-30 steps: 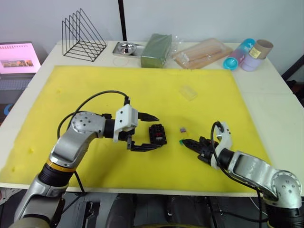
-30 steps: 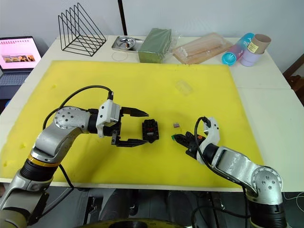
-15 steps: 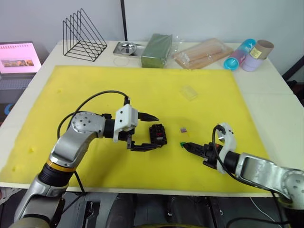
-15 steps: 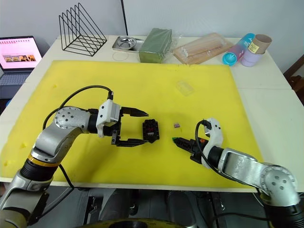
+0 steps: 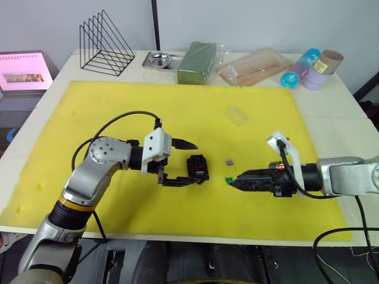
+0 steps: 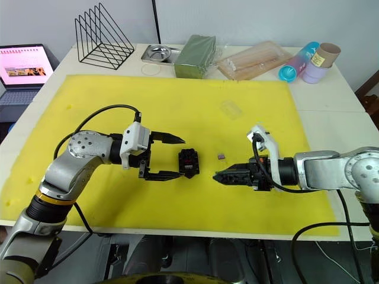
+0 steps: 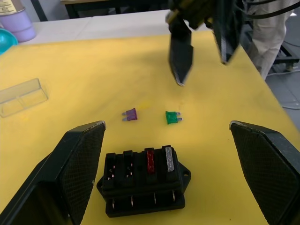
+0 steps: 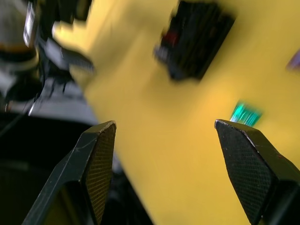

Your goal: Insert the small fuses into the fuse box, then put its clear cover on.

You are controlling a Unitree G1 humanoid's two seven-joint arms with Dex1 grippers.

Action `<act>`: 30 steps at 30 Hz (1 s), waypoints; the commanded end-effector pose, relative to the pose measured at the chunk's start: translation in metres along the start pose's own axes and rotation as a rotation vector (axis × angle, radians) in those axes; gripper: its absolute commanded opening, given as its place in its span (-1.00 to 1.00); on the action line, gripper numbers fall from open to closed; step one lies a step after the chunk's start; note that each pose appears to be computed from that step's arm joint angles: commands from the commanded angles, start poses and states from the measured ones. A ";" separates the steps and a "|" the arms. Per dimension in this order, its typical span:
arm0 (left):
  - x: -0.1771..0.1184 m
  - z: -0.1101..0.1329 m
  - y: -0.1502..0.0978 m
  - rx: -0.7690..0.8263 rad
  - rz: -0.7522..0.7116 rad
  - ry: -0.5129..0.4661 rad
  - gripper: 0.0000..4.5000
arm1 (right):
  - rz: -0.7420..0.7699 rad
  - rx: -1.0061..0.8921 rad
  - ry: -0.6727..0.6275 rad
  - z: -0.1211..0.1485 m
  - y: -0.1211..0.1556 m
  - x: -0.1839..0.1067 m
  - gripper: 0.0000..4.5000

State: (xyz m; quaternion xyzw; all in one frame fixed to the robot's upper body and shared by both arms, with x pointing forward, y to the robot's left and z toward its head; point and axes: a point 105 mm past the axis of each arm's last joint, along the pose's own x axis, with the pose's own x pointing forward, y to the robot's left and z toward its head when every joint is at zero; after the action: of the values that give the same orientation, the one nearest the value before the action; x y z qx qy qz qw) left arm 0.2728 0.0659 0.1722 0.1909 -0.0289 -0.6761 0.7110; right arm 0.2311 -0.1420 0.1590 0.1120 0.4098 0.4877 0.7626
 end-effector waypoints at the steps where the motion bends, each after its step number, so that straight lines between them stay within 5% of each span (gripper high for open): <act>1: -0.004 0.010 0.003 0.047 0.004 -0.006 1.00 | 0.013 -0.043 0.045 0.006 -0.004 -0.006 0.59; 10: -0.004 0.011 0.002 0.050 -0.011 -0.003 1.00 | 0.020 -0.113 0.110 0.025 -0.033 0.003 0.59; 16: -0.007 0.014 -0.001 0.045 -0.029 -0.011 1.00 | 0.039 -0.125 0.150 0.029 -0.042 0.008 -0.12; 30: -0.005 0.007 -0.005 0.054 -0.075 0.052 1.00 | 0.025 -0.125 0.169 0.032 -0.058 0.014 -0.12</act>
State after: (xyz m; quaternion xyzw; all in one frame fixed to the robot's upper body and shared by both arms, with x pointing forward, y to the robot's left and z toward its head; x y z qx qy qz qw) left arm 0.2681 0.0727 0.1721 0.2102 -0.0085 -0.6939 0.6886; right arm 0.2889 -0.1526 0.1280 0.0369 0.4593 0.5236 0.7167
